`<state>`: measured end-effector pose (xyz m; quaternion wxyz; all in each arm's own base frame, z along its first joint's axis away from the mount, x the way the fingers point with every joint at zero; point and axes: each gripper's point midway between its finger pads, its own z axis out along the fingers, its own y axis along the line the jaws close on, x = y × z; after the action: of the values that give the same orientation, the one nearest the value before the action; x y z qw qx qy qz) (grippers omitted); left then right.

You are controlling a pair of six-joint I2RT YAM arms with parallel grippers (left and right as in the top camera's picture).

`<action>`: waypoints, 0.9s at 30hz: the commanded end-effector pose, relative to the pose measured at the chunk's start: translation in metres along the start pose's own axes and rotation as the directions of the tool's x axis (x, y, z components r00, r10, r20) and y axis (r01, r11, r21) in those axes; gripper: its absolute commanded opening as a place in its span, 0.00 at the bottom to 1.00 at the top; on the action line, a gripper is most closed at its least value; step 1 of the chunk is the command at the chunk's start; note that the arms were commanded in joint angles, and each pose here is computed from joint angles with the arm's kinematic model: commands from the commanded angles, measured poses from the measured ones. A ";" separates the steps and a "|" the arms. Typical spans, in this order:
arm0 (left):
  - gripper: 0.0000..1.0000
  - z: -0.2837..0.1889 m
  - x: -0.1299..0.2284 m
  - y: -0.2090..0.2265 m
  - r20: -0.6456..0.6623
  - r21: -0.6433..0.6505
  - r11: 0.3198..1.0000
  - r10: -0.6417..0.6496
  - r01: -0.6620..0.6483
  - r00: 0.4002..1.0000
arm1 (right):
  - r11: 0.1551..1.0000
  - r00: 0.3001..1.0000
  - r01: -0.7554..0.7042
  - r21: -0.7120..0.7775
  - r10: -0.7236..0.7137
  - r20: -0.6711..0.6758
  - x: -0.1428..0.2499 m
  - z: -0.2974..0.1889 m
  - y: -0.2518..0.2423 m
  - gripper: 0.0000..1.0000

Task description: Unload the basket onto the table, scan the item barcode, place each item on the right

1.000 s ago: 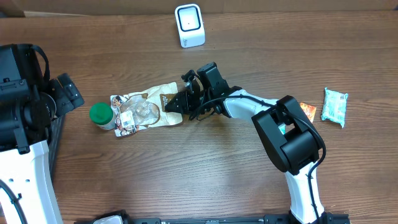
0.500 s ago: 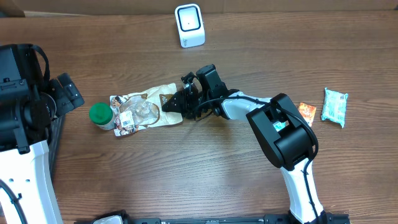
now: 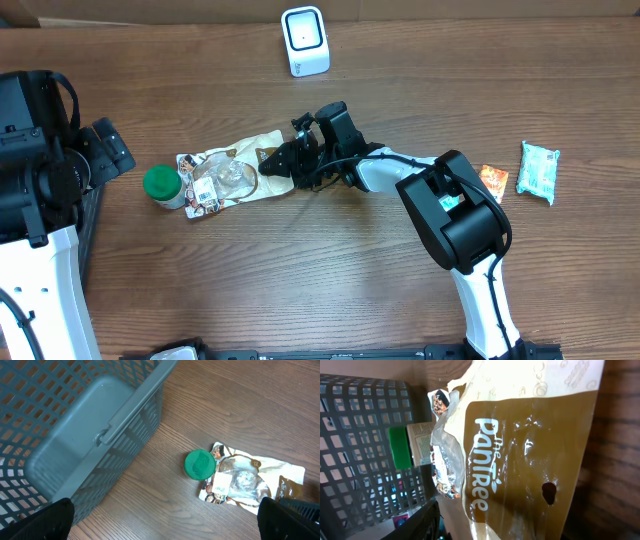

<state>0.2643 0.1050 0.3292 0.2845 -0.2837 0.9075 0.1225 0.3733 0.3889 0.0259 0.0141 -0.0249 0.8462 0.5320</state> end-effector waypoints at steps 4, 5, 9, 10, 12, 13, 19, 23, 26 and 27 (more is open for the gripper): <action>1.00 -0.004 -0.002 0.004 0.014 -0.005 1.000 -0.026 0.026 1.000 | 0.992 0.992 0.123 0.026 -0.124 0.010 0.009 0.020 0.001 0.50; 1.00 -0.004 -0.002 0.004 0.014 -0.005 1.000 -0.026 0.026 1.000 | 0.990 0.990 0.141 0.020 -0.141 0.012 0.010 0.022 0.004 0.50; 1.00 -0.004 -0.002 0.004 0.014 -0.005 1.000 -0.026 0.026 1.000 | 0.983 0.983 0.183 0.031 -0.183 0.021 0.013 0.029 0.007 0.50; 1.00 -0.004 -0.002 0.004 0.014 -0.005 1.000 -0.026 0.026 1.000 | 0.980 0.980 0.194 0.040 -0.195 0.025 0.014 0.031 0.006 0.50; 1.00 -0.004 -0.002 0.004 0.014 -0.005 1.000 -0.026 0.026 1.000 | 0.977 0.977 0.208 0.053 -0.210 0.030 0.015 0.035 0.006 0.50; 1.00 -0.004 -0.002 0.004 0.014 -0.005 1.000 -0.026 0.026 1.000 | 0.974 0.975 0.219 0.059 -0.221 0.032 0.016 0.037 0.007 0.49; 1.00 -0.004 -0.002 0.004 0.015 -0.005 1.000 -0.026 0.026 1.000 | 0.965 0.964 0.262 0.034 -0.263 0.039 0.013 0.035 0.012 0.15; 1.00 -0.004 -0.002 0.004 0.014 -0.005 1.000 -0.026 0.026 1.000 | 0.962 0.963 0.271 -0.043 -0.270 0.025 0.002 0.014 0.017 0.09; 1.00 -0.004 -0.002 0.004 0.014 -0.005 1.000 -0.026 0.026 1.000 | 0.962 0.966 0.260 -0.082 -0.258 0.026 -0.008 -0.005 0.015 0.08; 1.00 -0.004 -0.002 0.004 0.014 -0.005 1.000 -0.026 0.026 1.000 | 0.960 0.964 0.266 -0.087 -0.264 0.027 -0.010 -0.008 0.014 0.08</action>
<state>0.2644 0.1051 0.3292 0.2847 -0.2837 0.9075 0.1225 0.3773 0.4033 0.0384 0.0974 -0.1213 0.8252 0.5430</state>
